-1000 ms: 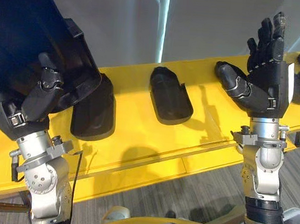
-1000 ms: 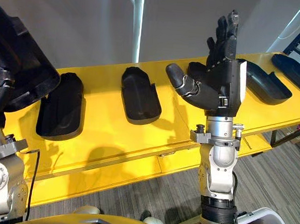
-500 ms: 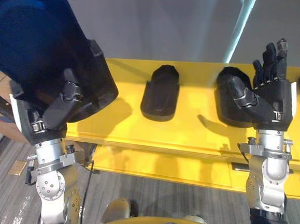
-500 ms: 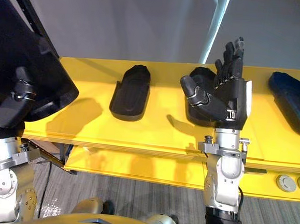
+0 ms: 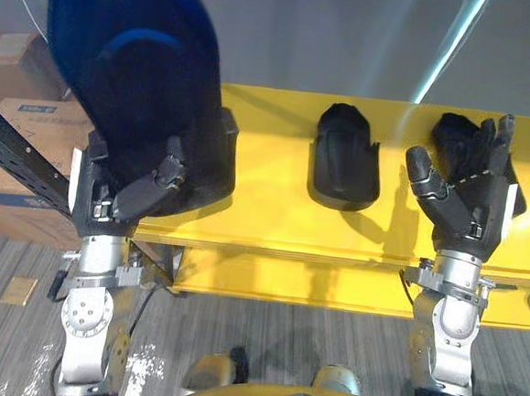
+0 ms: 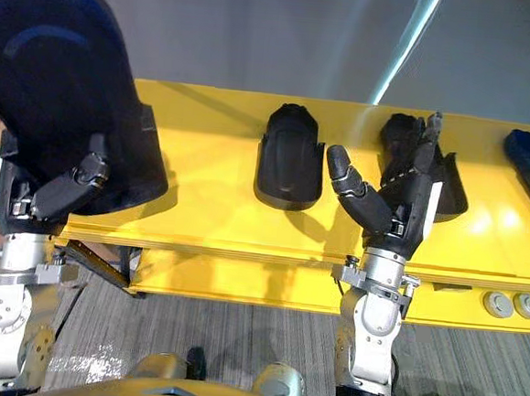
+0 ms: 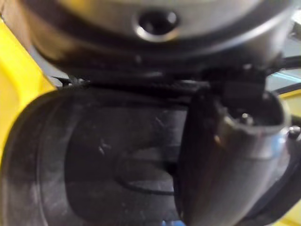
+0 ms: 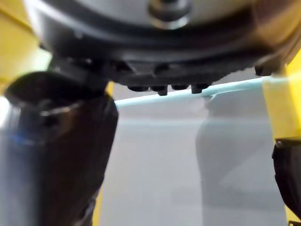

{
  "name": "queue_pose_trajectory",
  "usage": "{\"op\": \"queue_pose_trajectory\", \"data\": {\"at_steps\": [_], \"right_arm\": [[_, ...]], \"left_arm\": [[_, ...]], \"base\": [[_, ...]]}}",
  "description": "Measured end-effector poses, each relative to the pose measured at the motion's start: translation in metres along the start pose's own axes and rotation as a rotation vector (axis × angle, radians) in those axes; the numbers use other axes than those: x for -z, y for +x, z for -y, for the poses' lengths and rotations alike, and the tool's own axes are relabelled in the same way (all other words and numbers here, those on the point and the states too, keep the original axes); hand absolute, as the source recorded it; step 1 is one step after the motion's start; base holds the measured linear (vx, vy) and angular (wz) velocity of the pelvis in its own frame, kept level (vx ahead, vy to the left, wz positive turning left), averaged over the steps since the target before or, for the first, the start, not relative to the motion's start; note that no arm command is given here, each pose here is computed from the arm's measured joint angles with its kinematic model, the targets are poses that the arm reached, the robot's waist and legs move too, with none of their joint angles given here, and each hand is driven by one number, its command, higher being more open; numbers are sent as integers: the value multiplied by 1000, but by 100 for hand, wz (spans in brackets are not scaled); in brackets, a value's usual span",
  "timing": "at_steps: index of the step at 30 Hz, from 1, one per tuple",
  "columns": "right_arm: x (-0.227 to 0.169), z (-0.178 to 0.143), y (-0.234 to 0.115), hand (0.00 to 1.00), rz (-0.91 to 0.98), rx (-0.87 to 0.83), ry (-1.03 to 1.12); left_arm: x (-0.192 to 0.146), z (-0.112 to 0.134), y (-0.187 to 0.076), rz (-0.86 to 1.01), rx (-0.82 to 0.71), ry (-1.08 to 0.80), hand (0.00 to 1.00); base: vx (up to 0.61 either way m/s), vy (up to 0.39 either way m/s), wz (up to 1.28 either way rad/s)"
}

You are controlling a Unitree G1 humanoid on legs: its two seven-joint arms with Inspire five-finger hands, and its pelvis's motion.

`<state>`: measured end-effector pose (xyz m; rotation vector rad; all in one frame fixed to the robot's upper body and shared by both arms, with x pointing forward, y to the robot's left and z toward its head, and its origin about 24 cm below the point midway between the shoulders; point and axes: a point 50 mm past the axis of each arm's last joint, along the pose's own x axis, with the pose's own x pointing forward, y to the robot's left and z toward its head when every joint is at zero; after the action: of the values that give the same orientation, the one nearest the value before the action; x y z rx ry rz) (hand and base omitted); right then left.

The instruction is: Walk over and take three plastic housings, then place them on the shelf

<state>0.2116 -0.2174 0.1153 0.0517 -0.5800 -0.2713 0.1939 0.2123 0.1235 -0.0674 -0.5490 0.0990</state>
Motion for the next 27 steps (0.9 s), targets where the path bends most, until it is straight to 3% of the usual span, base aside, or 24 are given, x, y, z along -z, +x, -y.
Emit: {"op": "queue_pose_trajectory", "data": {"at_steps": [8, 20, 27], "right_arm": [[-2, 6, -2, 100, -2, 11, -17], [-6, 7, 1, 100, 14, -61, -41], [-22, 30, 4, 100, 94, 15, -86]], "left_arm": [[12, 32, -2, -59, 60, -129, 0], [21, 20, -20, -143, -46, -94, 0], [32, 26, -22, -183, 26, -94, 0]], "base": [[20, -45, 4], [-18, -13, -24], [-11, 288, 7]]}}
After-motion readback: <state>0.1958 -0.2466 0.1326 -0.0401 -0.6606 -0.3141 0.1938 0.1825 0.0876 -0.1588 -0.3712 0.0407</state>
